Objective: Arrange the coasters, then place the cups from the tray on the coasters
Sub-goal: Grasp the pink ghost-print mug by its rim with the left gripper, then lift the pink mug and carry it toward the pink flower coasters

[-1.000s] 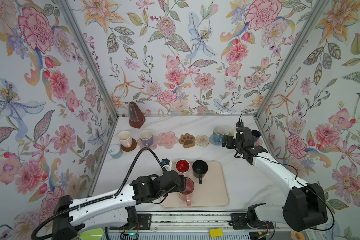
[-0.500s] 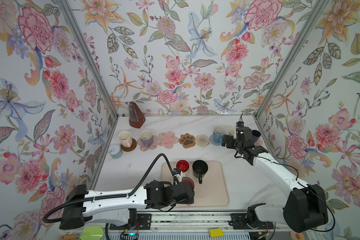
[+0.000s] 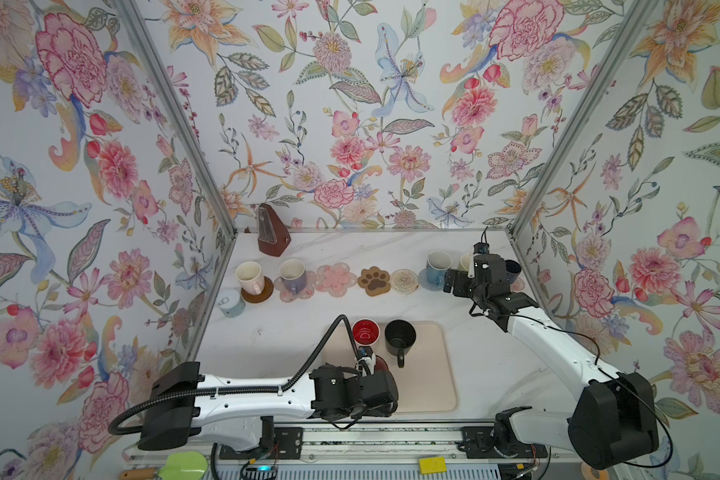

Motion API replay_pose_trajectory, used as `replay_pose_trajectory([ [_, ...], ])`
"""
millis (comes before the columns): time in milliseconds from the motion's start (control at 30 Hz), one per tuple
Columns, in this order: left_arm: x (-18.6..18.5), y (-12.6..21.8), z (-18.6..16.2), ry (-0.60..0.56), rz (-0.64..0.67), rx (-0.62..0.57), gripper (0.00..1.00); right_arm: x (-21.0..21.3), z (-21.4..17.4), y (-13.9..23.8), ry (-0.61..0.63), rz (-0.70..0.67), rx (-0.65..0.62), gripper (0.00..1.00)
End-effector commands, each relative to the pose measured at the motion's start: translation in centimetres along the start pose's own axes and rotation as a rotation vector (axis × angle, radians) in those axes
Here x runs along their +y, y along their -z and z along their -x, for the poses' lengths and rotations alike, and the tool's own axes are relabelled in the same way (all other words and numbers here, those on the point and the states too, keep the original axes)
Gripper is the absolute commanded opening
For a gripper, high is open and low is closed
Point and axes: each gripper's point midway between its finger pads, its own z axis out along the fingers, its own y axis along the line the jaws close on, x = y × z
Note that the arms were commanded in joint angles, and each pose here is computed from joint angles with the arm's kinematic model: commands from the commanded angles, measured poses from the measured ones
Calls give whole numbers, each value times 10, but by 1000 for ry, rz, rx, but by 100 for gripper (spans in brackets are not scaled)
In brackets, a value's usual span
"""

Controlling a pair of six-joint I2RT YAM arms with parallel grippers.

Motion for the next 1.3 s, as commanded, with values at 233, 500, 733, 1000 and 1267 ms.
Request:
replay_pose_trajectory([
  [233,29,-2,-10,-14,110,30,48,-2,3,2,-22,7,-23,99],
  [500,33,-12,-5,-35,139,21,51,-2,3,3,-25,8,-22,99],
  [733,34,-18,2,-64,156,20,44,-2,4,4,-24,9,-20,99],
  [1000,37,-15,1,-90,189,37,24,-1,3,2,-22,10,-13,99],
  [1267,46,-7,-1,-94,235,50,0,1,0,-4,-24,18,0,99],
])
